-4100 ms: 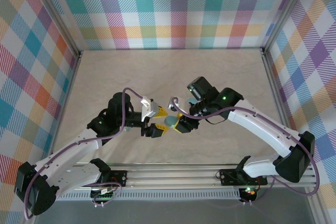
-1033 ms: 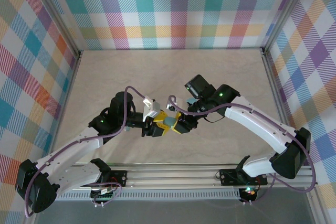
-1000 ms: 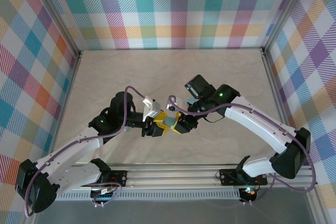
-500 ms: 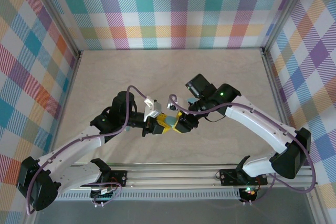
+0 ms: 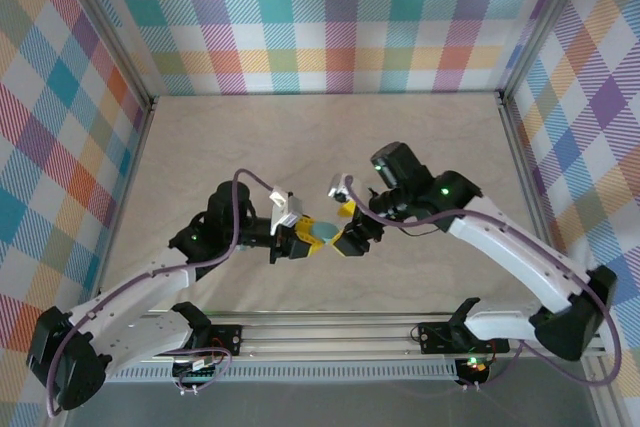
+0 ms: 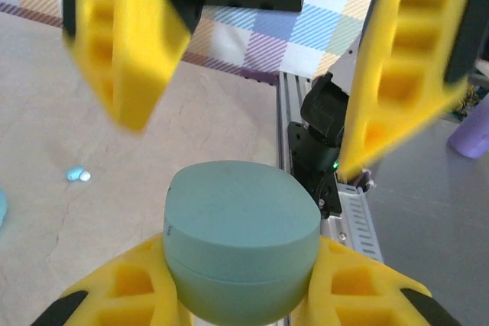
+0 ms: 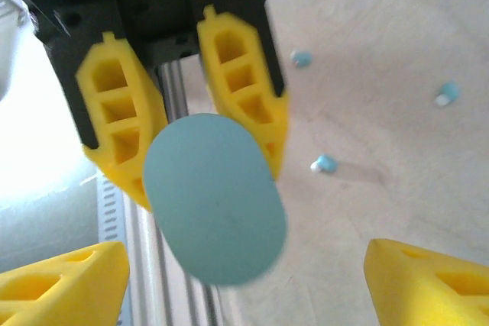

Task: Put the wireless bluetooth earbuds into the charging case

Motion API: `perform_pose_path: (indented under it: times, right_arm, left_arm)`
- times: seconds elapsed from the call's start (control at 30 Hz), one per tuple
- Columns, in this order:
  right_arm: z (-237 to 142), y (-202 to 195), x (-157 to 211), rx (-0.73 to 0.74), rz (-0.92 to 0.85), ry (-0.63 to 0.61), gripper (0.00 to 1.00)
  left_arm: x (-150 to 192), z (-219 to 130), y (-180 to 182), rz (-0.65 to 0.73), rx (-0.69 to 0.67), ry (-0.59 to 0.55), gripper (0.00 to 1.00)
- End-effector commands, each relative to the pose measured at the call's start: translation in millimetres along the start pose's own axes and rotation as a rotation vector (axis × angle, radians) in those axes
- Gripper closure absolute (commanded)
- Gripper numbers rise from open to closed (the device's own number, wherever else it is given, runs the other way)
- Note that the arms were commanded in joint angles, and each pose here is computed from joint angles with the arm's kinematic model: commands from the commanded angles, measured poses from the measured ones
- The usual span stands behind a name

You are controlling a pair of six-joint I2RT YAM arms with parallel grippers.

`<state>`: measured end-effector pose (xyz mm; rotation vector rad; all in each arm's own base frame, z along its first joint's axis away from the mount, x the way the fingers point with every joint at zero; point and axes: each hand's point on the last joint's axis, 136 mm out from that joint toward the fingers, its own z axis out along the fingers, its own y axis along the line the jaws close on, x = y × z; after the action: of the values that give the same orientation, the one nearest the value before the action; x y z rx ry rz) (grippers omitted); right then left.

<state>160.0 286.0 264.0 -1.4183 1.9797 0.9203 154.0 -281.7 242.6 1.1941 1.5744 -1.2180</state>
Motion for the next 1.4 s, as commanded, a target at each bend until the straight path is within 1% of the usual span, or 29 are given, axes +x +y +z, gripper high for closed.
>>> perform_pose_path:
  times: [0.0,0.1,0.2,0.33,0.5,0.7,0.8,0.97,1.3,1.37]
  right_arm:
    - [-17.7,3.1,-29.6,0.017,-0.004,-0.183,0.18]
    - [-20.9,5.6,-38.3,0.01,-0.013,-0.256,0.14]
    - [-17.0,10.9,-44.6,-0.043,-0.02,-0.283,0.13]
    - [-9.6,14.7,-49.9,-0.104,-0.033,-0.275,0.12]
    - [1.8,10.9,-49.2,-0.111,-0.027,-0.242,0.11]
    - [2.6,5.9,-51.2,-0.078,-0.045,-0.241,0.09]
    - [2.2,-2.8,-54.4,-0.028,-0.038,-0.244,0.09]
    - [2.8,-19.5,-61.0,0.052,-0.023,-0.25,0.09]
    - [7.9,-41.3,-69.1,0.077,0.032,-0.253,0.08]
    - [6.1,-47.1,-69.1,0.085,0.082,-0.259,0.08]
  left_arm:
    - [-15.2,-6.1,-3.2,-0.003,-0.035,-0.131,1.0]
    - [-19.5,-16.6,-4.1,-0.008,-0.08,-0.208,1.0]
    - [-32.2,-27.2,-7.8,0.001,-0.111,-0.258,1.0]
    - [-46.9,-31.3,-16.1,0.0,-0.085,-0.274,1.0]
    - [-59.1,-33.2,-21.1,0.003,-0.063,-0.302,1.0]
    - [-63.3,-34.2,-23.7,0.004,-0.053,-0.312,1.0]
    - [-64.0,-34.4,-24.6,0.004,-0.05,-0.312,1.0]
    - [-56.1,-31.8,-22.5,0.002,-0.057,-0.277,1.0]
    - [-43.7,-29.9,-18.6,0.005,-0.078,-0.244,1.0]
    - [-41.3,-29.9,-18.7,0.006,-0.08,-0.237,1.0]
